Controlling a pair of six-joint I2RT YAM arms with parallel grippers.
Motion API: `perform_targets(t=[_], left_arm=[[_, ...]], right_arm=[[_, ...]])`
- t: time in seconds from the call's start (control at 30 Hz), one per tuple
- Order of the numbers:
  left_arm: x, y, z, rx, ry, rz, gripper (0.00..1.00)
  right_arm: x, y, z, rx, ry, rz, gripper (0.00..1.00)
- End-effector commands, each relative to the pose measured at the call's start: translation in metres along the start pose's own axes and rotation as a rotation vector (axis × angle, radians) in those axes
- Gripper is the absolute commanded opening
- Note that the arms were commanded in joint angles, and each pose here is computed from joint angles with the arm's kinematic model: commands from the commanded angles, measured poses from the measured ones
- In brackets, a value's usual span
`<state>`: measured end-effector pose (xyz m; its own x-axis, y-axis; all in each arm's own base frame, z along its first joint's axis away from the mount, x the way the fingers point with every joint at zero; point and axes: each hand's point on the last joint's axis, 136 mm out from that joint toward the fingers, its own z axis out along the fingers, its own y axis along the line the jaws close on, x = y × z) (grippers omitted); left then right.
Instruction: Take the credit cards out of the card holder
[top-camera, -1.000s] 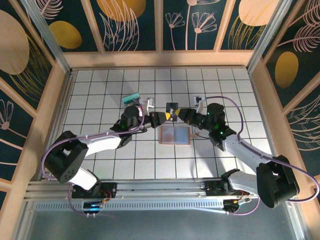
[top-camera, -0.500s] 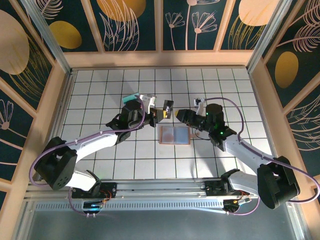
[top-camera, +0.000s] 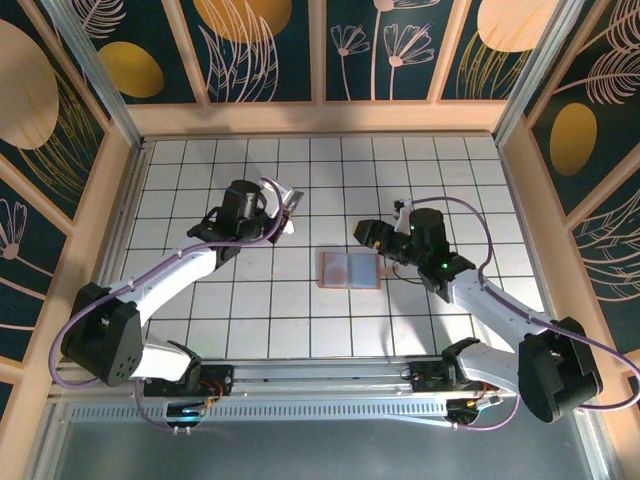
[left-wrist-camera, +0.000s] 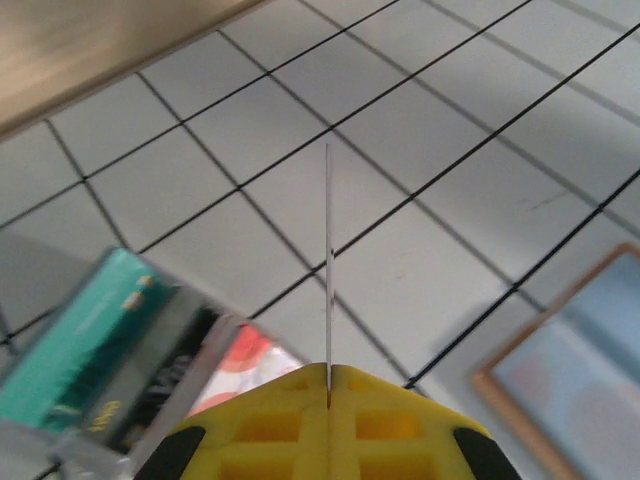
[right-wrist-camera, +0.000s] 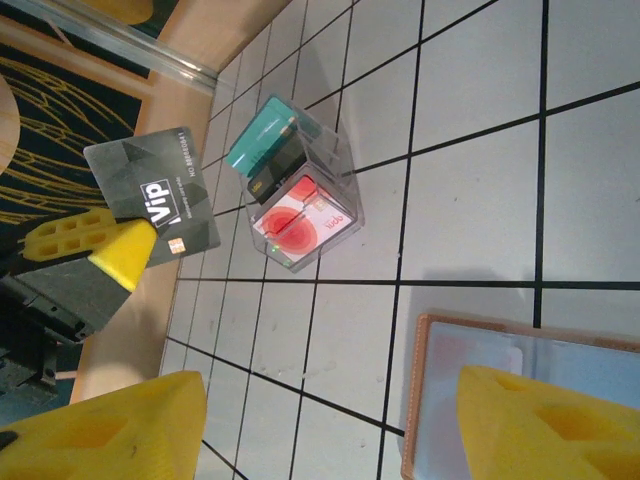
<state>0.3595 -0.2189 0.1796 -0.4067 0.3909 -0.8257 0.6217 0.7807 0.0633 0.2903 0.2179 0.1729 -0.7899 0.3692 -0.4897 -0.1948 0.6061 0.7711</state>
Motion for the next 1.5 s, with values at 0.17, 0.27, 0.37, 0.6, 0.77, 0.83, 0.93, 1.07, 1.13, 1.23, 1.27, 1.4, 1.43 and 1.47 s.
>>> perform_targets(t=[0.17,0.27,0.37,0.6,0.77,0.83,0.93,1.07,1.13,1.23,1.27,1.4,1.43,1.47], left_arm=[[-0.002,0.036,-0.001,-0.023,0.084,0.332,0.00],[0.004,0.050,0.005,-0.018,0.124,0.379,0.00],[0.015,0.064,0.013,-0.006,0.186,0.398,0.00],[0.034,0.078,0.032,0.041,0.281,0.426,0.00],[0.046,0.078,0.041,0.073,0.324,0.440,0.00],[0.052,0.079,0.046,0.082,0.341,0.441,0.00],[0.059,0.084,0.051,0.079,0.365,0.436,0.00],[0.067,0.088,0.058,0.087,0.404,0.438,0.00],[0.071,0.091,0.060,0.085,0.426,0.433,0.00],[0.072,0.094,0.064,0.075,0.430,0.428,0.00],[0.073,0.094,0.065,0.076,0.432,0.426,0.00],[0.076,0.091,0.067,0.094,0.441,0.405,0.00],[0.077,0.091,0.068,0.099,0.442,0.396,0.00],[0.078,0.089,0.069,0.105,0.443,0.387,0.00]], right_arm=[[-0.014,0.004,-0.004,0.066,-0.044,-0.035,0.74],[-0.014,0.004,-0.004,0.076,-0.046,-0.034,0.76],[-0.016,0.004,-0.005,0.085,-0.050,-0.034,0.77],[-0.019,0.005,-0.006,0.095,-0.056,-0.034,0.78],[-0.020,0.004,-0.006,0.102,-0.059,-0.030,0.78],[-0.020,0.004,-0.006,0.104,-0.059,-0.031,0.79],[-0.019,0.004,-0.007,0.107,-0.057,-0.031,0.79],[-0.019,0.002,-0.007,0.114,-0.059,-0.030,0.79],[-0.019,0.002,-0.007,0.115,-0.059,-0.029,0.79],[-0.019,0.002,-0.008,0.114,-0.060,-0.028,0.79],[-0.019,0.002,-0.007,0.113,-0.059,-0.028,0.79],[-0.018,0.002,-0.007,0.112,-0.057,-0.029,0.79],[-0.018,0.001,-0.007,0.115,-0.057,-0.028,0.79],[-0.017,0.000,-0.007,0.116,-0.057,-0.027,0.79]])
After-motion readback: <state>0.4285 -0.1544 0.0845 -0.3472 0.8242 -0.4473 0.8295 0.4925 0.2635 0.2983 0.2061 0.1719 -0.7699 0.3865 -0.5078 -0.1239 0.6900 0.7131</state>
